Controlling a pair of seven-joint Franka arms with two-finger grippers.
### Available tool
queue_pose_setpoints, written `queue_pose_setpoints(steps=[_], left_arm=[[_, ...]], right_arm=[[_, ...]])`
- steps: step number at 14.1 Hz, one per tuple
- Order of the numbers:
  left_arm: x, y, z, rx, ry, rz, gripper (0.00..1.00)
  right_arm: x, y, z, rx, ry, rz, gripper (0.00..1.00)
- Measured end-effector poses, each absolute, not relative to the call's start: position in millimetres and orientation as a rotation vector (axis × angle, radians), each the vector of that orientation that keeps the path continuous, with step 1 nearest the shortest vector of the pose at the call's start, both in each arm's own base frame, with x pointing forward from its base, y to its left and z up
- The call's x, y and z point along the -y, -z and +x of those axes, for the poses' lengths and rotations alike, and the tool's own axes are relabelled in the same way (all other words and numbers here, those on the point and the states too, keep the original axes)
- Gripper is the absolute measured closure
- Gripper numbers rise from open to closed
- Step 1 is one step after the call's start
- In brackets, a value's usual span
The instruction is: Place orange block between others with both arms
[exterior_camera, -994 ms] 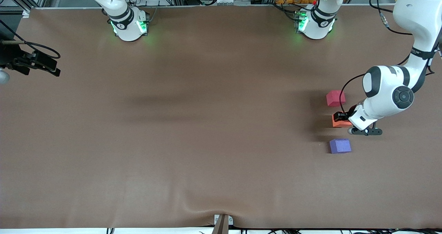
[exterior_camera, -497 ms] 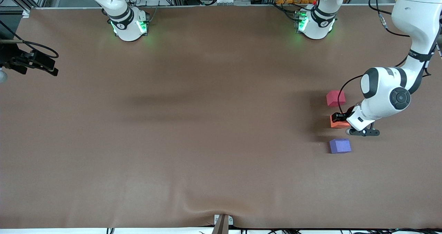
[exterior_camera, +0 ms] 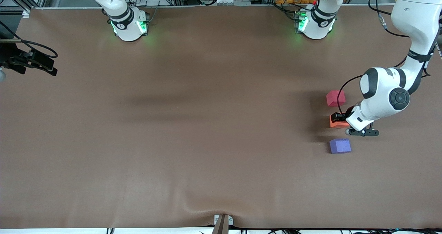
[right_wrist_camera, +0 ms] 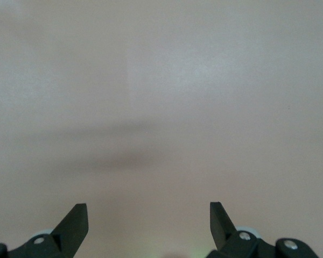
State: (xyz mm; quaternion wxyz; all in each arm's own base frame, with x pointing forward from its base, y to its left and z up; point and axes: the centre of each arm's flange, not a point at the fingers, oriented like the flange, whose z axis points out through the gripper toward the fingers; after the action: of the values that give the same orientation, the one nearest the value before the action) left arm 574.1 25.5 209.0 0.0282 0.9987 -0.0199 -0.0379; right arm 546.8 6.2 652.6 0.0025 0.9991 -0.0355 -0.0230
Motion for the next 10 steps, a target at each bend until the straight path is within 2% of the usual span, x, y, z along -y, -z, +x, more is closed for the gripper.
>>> queue_pose_setpoints(steps=[10], left_arm=[[-22.2, -204.4, 574.0, 0.069, 0.125, 3.078, 0.41]], right_arm=[[-4.0, -652.7, 547.0, 0.115, 0.069, 3.121, 0.00]])
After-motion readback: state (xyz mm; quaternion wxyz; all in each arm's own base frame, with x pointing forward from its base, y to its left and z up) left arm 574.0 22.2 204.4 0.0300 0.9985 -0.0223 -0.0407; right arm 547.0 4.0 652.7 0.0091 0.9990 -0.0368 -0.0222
